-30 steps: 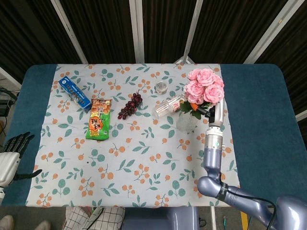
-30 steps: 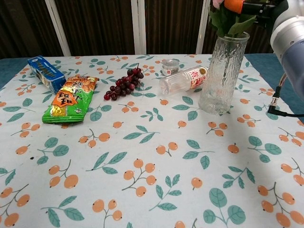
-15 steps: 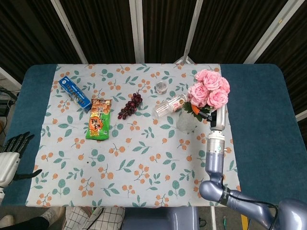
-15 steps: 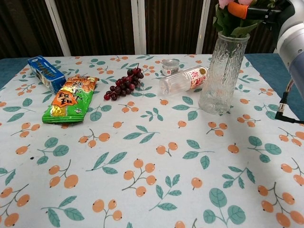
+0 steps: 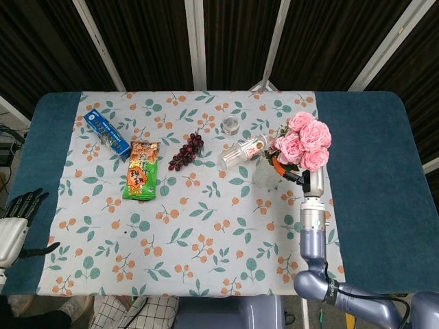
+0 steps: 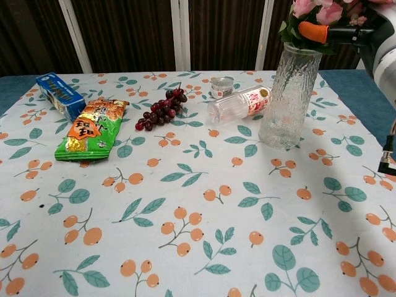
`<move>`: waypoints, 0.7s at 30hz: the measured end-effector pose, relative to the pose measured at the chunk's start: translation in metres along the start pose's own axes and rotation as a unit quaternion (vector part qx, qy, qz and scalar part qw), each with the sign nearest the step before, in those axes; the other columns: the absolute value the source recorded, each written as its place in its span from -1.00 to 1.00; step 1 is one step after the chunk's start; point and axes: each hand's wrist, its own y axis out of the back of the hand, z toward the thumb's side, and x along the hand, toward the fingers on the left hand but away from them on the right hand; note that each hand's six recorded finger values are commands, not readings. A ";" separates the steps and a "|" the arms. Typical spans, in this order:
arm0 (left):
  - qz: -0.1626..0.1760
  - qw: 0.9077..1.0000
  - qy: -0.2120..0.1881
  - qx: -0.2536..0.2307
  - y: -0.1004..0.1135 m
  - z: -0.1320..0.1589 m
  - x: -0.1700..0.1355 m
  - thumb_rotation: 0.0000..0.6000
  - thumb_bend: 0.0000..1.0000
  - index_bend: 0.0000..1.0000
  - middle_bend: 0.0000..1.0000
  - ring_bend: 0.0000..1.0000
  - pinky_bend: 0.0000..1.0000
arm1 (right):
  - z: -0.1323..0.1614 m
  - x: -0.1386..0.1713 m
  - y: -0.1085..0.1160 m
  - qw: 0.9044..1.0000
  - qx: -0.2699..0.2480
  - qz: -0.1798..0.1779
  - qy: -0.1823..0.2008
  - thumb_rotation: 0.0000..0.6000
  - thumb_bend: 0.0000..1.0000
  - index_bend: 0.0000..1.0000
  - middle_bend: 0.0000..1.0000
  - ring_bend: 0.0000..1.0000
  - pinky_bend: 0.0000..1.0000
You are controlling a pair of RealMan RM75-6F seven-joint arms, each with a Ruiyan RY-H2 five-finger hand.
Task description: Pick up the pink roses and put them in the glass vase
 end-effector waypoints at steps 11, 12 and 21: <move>0.000 1.000 0.000 0.000 0.000 0.000 0.000 1.00 -1.00 -1.00 -1.00 -1.00 -1.00 | -0.004 0.016 0.013 0.998 0.041 0.038 -0.009 1.00 -0.42 -1.00 -1.00 -1.00 -1.00; 0.000 1.000 0.000 0.001 0.000 0.000 0.000 1.00 -1.00 -1.00 -1.00 -1.00 -1.00 | -0.004 0.017 0.016 0.998 0.048 0.042 -0.011 1.00 -0.43 -1.00 -1.00 -1.00 -1.00; 0.000 1.000 0.001 0.003 -0.001 0.000 -0.001 1.00 -1.00 -1.00 -1.00 -1.00 -1.00 | -0.021 0.034 0.063 0.989 0.136 0.055 -0.035 1.00 -0.42 -1.00 -1.00 -1.00 -1.00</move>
